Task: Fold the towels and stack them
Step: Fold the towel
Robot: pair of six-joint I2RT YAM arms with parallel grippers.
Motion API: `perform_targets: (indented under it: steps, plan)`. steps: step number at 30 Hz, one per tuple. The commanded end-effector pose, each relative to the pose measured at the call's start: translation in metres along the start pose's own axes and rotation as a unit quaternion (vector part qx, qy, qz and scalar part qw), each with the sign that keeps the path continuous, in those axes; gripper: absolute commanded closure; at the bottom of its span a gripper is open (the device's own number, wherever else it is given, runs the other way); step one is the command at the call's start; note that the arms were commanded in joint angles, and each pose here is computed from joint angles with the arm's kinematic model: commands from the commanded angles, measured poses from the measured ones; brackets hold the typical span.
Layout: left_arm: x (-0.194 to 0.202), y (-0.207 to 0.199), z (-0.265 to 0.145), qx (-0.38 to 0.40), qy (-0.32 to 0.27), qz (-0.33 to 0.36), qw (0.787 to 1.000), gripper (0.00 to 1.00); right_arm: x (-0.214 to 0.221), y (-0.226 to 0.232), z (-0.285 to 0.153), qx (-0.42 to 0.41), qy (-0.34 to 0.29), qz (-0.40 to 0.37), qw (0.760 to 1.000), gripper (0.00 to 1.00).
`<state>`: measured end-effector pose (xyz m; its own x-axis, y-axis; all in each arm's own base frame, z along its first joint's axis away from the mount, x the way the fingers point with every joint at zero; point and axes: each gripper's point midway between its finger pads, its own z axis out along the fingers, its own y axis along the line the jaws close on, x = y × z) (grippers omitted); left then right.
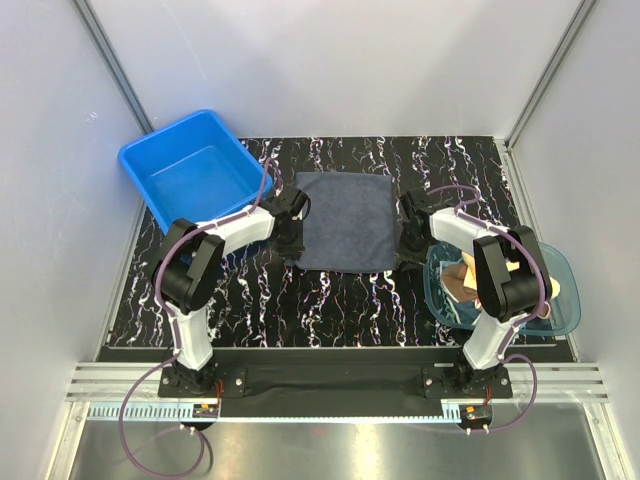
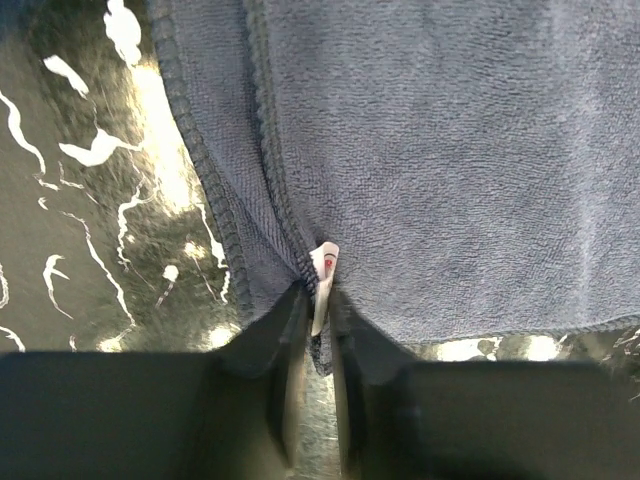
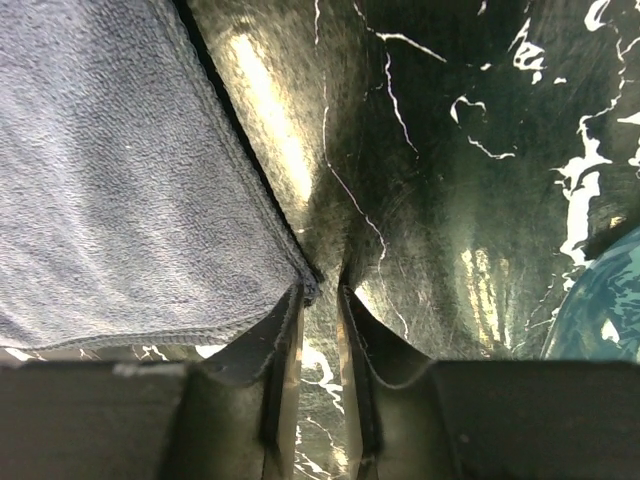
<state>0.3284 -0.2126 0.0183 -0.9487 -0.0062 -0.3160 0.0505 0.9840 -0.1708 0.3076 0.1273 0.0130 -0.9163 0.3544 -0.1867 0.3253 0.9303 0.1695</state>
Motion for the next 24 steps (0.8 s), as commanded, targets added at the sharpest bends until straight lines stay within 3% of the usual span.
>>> perform_targets:
  steps: [1,13,16,20,24]
  plan:
    - [0.001,0.004,-0.010,-0.013,0.000,-0.008,1.000,0.73,-0.009,0.009,-0.003,-0.020,-0.022,0.013,0.999,0.75]
    - [-0.009,0.000,-0.021,-0.010,-0.013,-0.013,1.000,0.63,-0.016,0.019,-0.009,-0.041,-0.034,0.012,0.998,0.69]
    - [-0.010,-0.004,-0.023,-0.003,-0.015,-0.014,1.000,0.63,-0.016,0.019,-0.007,-0.040,-0.033,0.013,0.999,0.73]
    - [-0.012,-0.006,-0.027,0.003,-0.020,-0.016,1.000,0.74,-0.014,0.017,-0.003,-0.037,-0.030,0.014,0.999,0.85]
    - [-0.011,-0.005,-0.030,-0.002,-0.018,-0.015,1.000,0.67,-0.013,0.017,-0.001,-0.036,-0.027,0.011,0.999,0.88]
